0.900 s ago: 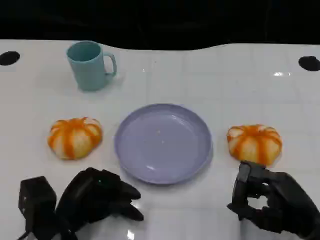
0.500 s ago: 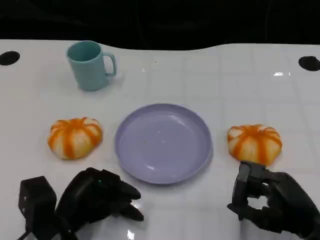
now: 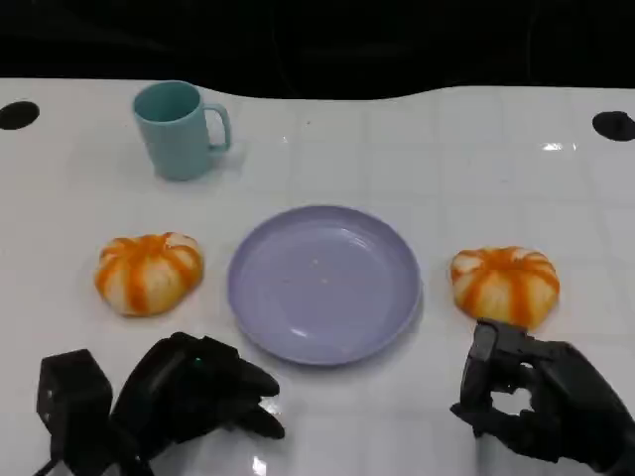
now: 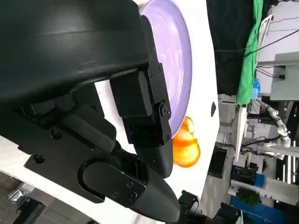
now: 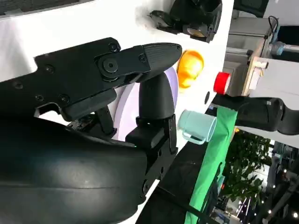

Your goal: Grasp the bread from the table and place it into the plate.

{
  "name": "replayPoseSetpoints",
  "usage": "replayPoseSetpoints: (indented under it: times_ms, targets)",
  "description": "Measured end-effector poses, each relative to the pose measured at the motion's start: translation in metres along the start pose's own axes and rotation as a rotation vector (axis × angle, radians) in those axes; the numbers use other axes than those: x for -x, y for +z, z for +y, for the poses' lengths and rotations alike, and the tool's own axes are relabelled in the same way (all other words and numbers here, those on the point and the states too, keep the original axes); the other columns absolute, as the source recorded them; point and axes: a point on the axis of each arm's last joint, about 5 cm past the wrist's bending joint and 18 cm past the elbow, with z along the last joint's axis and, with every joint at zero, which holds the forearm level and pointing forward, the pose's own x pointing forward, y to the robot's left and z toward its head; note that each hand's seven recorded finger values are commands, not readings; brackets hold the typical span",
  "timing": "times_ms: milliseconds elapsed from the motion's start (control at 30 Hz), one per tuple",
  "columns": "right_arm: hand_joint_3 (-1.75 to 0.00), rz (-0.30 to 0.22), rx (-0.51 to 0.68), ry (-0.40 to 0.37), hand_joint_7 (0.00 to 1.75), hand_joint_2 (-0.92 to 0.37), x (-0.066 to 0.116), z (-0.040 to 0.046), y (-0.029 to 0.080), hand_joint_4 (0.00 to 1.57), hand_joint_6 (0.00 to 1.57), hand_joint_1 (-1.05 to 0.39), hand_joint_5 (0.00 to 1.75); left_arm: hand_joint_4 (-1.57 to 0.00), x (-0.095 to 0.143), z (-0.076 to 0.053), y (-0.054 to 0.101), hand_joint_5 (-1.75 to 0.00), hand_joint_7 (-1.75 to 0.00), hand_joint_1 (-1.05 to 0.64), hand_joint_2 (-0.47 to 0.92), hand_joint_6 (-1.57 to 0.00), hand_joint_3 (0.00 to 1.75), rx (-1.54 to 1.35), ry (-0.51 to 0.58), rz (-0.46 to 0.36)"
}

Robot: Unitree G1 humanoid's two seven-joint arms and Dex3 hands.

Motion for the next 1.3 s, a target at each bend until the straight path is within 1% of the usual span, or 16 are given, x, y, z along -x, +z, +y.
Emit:
replayPoseSetpoints:
  times_ms: [100, 167, 233, 300, 400, 500, 533, 567, 700, 767, 833, 933, 1000, 1133, 1200, 1300]
  targets:
    - [-0.18, -0.002, 0.009, -0.004, 1.72, -0.92, -0.001, 0.0, 0.001, 0.7, 0.51, -0.4, 1.75, -1.57, 0.0, 0.0, 0.0, -0.22, 0.0, -1.05, 0.8, -1.55, 0.01, -0.001, -0.001, 0.0]
    - [-0.2, -0.006, 0.01, -0.008, 1.65, -0.92, -0.001, -0.0003, 0.002, 0.65, 0.49, -0.43, 1.75, -1.56, 0.0, 0.0, 0.0, -0.21, 0.0, -1.05, 0.8, -1.55, 0.01, -0.003, -0.001, -0.002]
    - [-0.21, -0.015, 0.012, -0.009, 1.44, -0.92, -0.003, -0.0013, 0.005, 0.55, 0.49, -0.46, 1.72, -1.56, 0.0, 0.0, 0.0, -0.21, 0.0, -1.05, 0.8, -1.55, 0.01, -0.007, -0.001, -0.006]
    - [-0.19, -0.032, 0.022, -0.009, 1.2, -0.92, -0.005, -0.0037, 0.008, 0.52, 0.52, -0.47, 1.57, -1.56, 0.0, 0.0, 0.001, -0.21, 0.0, -1.05, 0.81, -1.55, 0.01, -0.01, -0.001, -0.01]
    - [-0.15, -0.048, 0.046, -0.014, 0.75, -0.92, -0.008, -0.0095, 0.012, 0.55, 0.61, -0.44, 1.25, -1.56, 0.0, 0.0, 0.0, -0.21, 0.0, -1.05, 0.8, -1.55, 0.01, -0.011, -0.001, -0.009]
    - [-0.12, -0.066, 0.089, -0.028, 0.54, -0.92, -0.01, -0.015, 0.016, 0.5, 0.6, -0.44, 1.13, -1.56, 0.0, 0.0, 0.0, -0.21, 0.0, -1.05, 0.8, -1.55, 0.0, -0.013, -0.002, -0.01]
    - [-0.12, -0.071, 0.109, -0.028, 0.51, -0.92, -0.011, -0.0169, 0.019, 0.49, 0.59, -0.45, 1.11, -1.56, 0.0, 0.0, 0.0, -0.21, 0.0, -1.05, 0.8, -1.55, 0.0, -0.013, -0.002, -0.01]
    - [-0.1, -0.074, 0.13, -0.026, 0.44, -0.92, -0.012, -0.0186, 0.021, 0.45, 0.57, -0.45, 1.05, -1.56, 0.0, 0.0, 0.0, -0.21, 0.0, -1.05, 0.8, -1.55, 0.0, -0.013, -0.003, -0.01]
    - [-0.04, -0.052, 0.225, -0.011, 0.18, -0.92, -0.016, -0.0258, 0.03, 0.34, 0.5, -0.45, 0.81, -1.56, 0.0, -0.001, 0.0, -0.21, 0.0, -1.05, 0.8, -1.55, 0.0, -0.012, -0.003, -0.01]
    - [-0.03, -0.023, 0.295, -0.002, 0.11, -0.92, -0.017, -0.0302, 0.034, 0.31, 0.49, -0.46, 0.73, -1.57, 0.0, 0.0, 0.0, -0.21, 0.0, -1.05, 0.8, -1.55, 0.0, -0.012, -0.002, -0.01]
    - [-0.02, -0.004, 0.365, 0.0, 0.09, -0.92, -0.018, -0.0344, 0.039, 0.3, 0.49, -0.48, 0.7, -1.57, 0.0, 0.0, 0.0, -0.21, 0.0, -1.05, 0.8, -1.55, 0.0, -0.012, -0.002, -0.01]
    - [-0.01, -0.001, 0.427, -0.007, 0.06, -0.92, -0.021, -0.0379, 0.043, 0.29, 0.48, -0.5, 0.66, -1.57, 0.0, 0.0, 0.0, -0.21, 0.0, -1.05, 0.8, -1.55, 0.0, -0.012, -0.002, -0.009]
    - [-0.03, 0.005, 0.462, -0.01, 0.02, -0.92, -0.022, -0.0387, 0.044, 0.29, 0.45, -0.56, 0.54, -1.57, 0.0, 0.0, 0.0, -0.21, 0.0, -1.05, 0.81, -1.55, 0.01, -0.012, -0.002, -0.009]
    - [-0.06, 0.061, 0.65, -0.009, 0.0, -0.92, -0.024, -0.0424, 0.047, 0.25, 0.36, -0.64, 0.45, -1.57, 0.001, 0.0, 0.0, -0.21, 0.0, -1.05, 0.8, -1.55, 0.0, -0.015, -0.001, -0.008]
    - [-0.06, 0.078, 0.762, -0.012, 0.0, -0.92, -0.027, -0.0428, 0.05, 0.22, 0.31, -0.66, 0.42, -1.57, 0.001, 0.001, 0.0, -0.22, 0.0, -1.05, 0.8, -1.55, 0.0, -0.016, -0.001, -0.008]
    - [-0.04, 0.095, 0.875, -0.021, 0.0, -0.92, -0.032, -0.0427, 0.052, 0.18, 0.28, -0.68, 0.4, -1.57, 0.001, 0.001, 0.0, -0.21, 0.0, -1.05, 0.8, -1.55, 0.0, -0.016, -0.001, -0.008]
